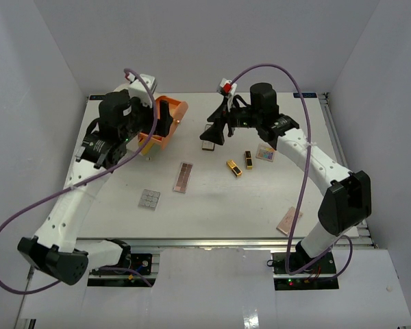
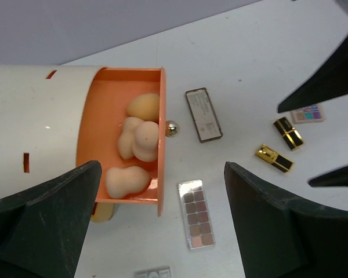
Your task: Organize the makeup
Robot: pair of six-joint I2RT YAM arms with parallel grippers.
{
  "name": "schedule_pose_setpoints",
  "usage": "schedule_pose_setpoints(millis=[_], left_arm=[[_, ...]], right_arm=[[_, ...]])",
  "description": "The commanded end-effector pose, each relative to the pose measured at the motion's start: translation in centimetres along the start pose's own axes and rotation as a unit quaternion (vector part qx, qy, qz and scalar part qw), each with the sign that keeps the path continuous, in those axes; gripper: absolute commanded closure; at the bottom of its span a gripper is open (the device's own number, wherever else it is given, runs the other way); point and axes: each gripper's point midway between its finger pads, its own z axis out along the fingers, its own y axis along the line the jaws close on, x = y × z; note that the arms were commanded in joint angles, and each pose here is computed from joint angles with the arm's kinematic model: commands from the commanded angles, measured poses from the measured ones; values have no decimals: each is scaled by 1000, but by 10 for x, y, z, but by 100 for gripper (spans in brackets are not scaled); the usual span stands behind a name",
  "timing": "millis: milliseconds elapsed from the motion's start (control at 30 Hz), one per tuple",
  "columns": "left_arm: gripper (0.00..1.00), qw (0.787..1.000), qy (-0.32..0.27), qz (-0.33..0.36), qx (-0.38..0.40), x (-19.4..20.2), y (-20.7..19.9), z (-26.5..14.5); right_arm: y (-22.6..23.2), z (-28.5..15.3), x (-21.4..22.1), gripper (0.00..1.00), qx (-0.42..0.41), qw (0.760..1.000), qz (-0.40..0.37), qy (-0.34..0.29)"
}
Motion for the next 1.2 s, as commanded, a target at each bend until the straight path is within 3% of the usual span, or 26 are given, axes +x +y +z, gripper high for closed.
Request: schedule_pose_setpoints(millis=[0,133,333,467,767,1167], left_arm=[[2,997,32,65,-29,6,10,33],[3,995,34,68,-63,7,16,57],[24,984,56,89,-142,8,45,81],[29,983,65,81,-154,15,48,87],[30,982,65,81,-158,15,50,87],[33,974,113,88,-174,50,58,84]], right_arm=[[5,-17,-20,8,1,999,-21,-43],[0,-14,-10,9,1,999,-10,-35],[1,-13,1,9,-6,1000,0,-28],[2,-20,11,9,-3,1000,3,-26],[1,-27,24,9,-4,1000,12,-23],[-2,-38,26,9,-2,999,17,-32]])
